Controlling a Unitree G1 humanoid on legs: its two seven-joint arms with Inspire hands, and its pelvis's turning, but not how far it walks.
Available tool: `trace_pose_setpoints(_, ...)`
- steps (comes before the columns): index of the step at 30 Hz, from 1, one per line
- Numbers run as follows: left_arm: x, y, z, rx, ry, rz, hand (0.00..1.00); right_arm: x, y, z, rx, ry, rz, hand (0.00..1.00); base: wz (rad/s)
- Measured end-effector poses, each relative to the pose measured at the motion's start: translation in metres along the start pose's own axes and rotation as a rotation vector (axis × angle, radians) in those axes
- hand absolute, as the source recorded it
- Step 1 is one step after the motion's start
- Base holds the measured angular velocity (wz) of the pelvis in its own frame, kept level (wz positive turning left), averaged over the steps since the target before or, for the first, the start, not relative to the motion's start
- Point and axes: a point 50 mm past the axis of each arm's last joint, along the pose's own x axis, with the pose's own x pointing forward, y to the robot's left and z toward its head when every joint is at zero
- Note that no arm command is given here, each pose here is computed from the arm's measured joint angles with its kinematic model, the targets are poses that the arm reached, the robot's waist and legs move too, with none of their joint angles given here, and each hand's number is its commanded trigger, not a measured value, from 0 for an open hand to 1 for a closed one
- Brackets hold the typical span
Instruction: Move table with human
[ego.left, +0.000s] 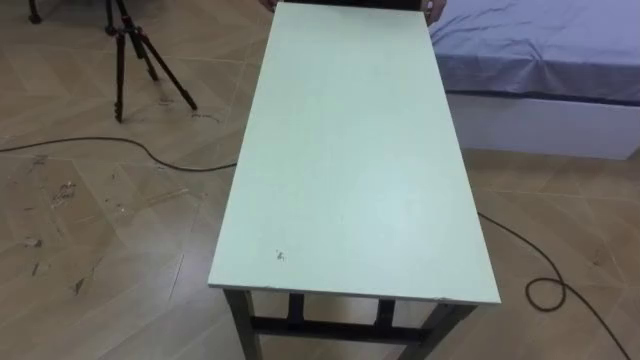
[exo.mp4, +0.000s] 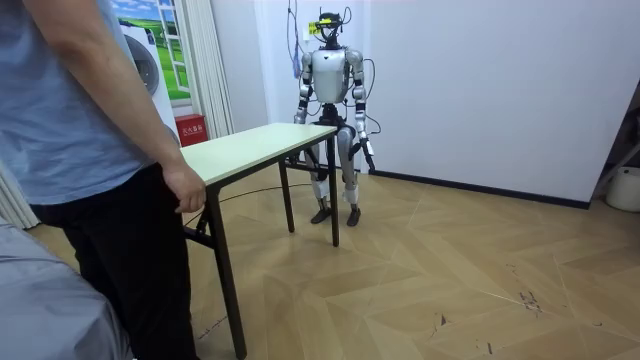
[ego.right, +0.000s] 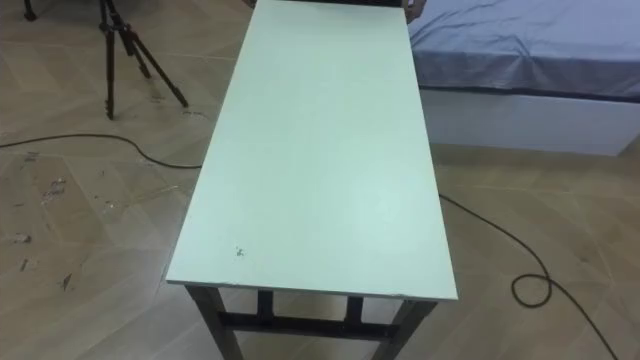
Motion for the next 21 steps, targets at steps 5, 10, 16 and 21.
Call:
trace_pose_setpoints(5,-0.0005,-0.0015,-0.0004,-0.002,0.002,-0.001,0.0,-0.0001,-0.0003,0.0,0.002,-0.003,0.0,0.0,0.0)
trace_pose_setpoints(10,-0.0002,-0.0019,-0.0012,-0.051,0.023,-0.017,0.0,-0.0005,-0.0022,-0.0006,0.039,-0.004,0.007,0.0,-0.02)
trace_pose_setpoints(16,0.0003,-0.0032,-0.0033,-0.209,0.062,-0.112,0.0,-0.0017,-0.0045,-0.0021,0.078,-0.009,0.056,0.0,-0.01)
trace_pose_setpoints(21,-0.0001,-0.0086,0.0011,-0.388,0.072,-0.236,0.0,-0.0026,-0.0034,0.0045,0.127,-0.045,0.132,0.0,-0.01)
